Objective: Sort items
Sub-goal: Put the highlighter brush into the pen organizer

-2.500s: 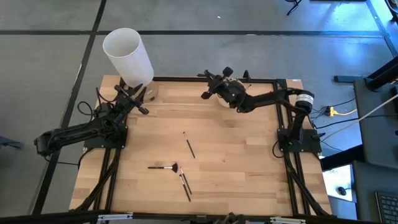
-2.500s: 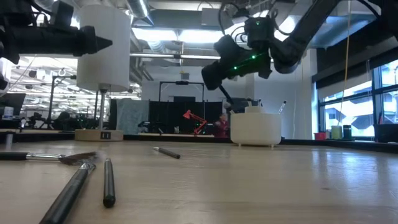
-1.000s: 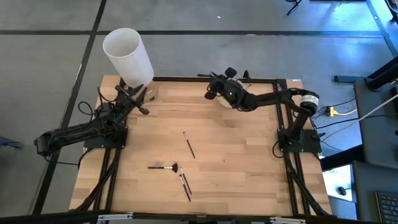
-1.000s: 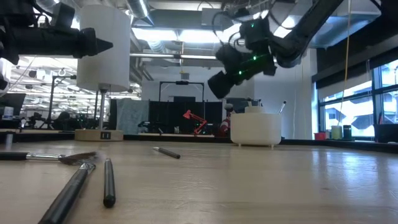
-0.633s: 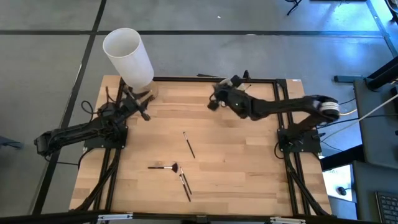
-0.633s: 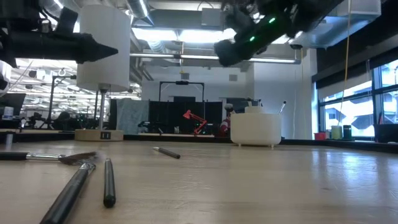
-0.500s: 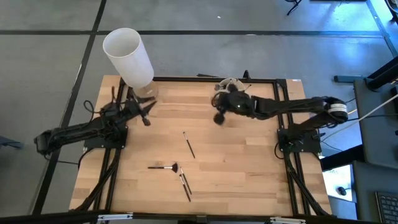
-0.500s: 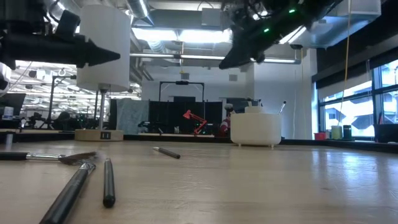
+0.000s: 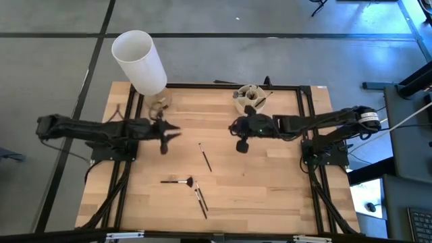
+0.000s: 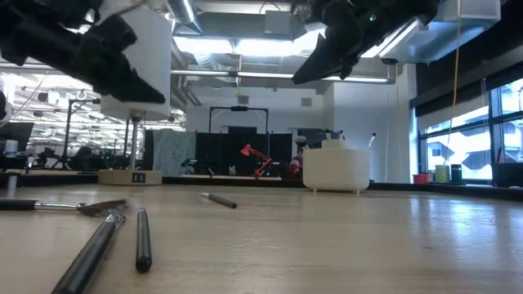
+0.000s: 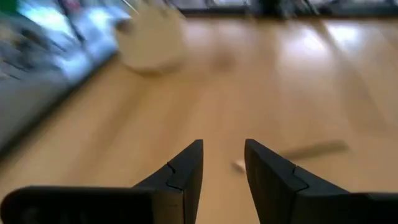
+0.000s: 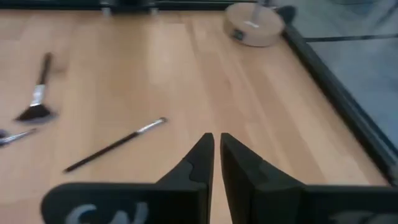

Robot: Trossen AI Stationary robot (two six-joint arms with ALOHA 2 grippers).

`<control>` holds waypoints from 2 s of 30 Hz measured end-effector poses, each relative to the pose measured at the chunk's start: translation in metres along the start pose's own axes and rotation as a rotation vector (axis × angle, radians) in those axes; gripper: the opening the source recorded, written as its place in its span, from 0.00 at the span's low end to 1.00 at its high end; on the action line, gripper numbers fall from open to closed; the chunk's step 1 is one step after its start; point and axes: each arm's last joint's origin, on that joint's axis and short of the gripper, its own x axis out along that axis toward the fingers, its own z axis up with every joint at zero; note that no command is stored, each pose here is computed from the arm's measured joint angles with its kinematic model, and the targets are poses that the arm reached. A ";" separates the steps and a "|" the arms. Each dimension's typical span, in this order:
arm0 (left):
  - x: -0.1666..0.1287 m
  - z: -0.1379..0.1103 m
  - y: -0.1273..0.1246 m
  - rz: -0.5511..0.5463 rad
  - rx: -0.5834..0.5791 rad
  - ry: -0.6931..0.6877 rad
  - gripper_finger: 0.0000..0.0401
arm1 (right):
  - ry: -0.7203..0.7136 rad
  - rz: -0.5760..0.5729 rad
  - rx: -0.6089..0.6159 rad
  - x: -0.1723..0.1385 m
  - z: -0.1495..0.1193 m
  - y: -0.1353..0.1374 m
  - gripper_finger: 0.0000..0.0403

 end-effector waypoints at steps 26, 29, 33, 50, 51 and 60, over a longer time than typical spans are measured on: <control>0.083 0.009 -0.124 -0.425 0.078 0.589 0.47 | 0.092 -0.114 0.149 -0.010 -0.038 -0.032 0.07; 0.085 0.009 -0.128 -0.376 0.099 0.641 0.50 | 0.032 -0.020 0.193 -0.019 -0.063 -0.031 0.07; 0.087 0.004 -0.129 -0.313 0.125 0.650 0.51 | -0.046 0.113 0.114 -0.042 -0.080 -0.034 0.07; 0.088 0.005 -0.134 -0.394 0.004 0.679 0.51 | -0.695 0.347 0.064 -0.082 -0.149 -0.017 0.02; 0.087 0.005 -0.135 -0.397 -0.004 0.672 0.51 | -0.663 0.351 0.052 -0.080 -0.151 -0.016 0.01; 0.087 0.005 -0.139 -0.371 0.002 0.647 0.49 | -0.601 0.389 0.147 -0.077 -0.149 -0.015 0.09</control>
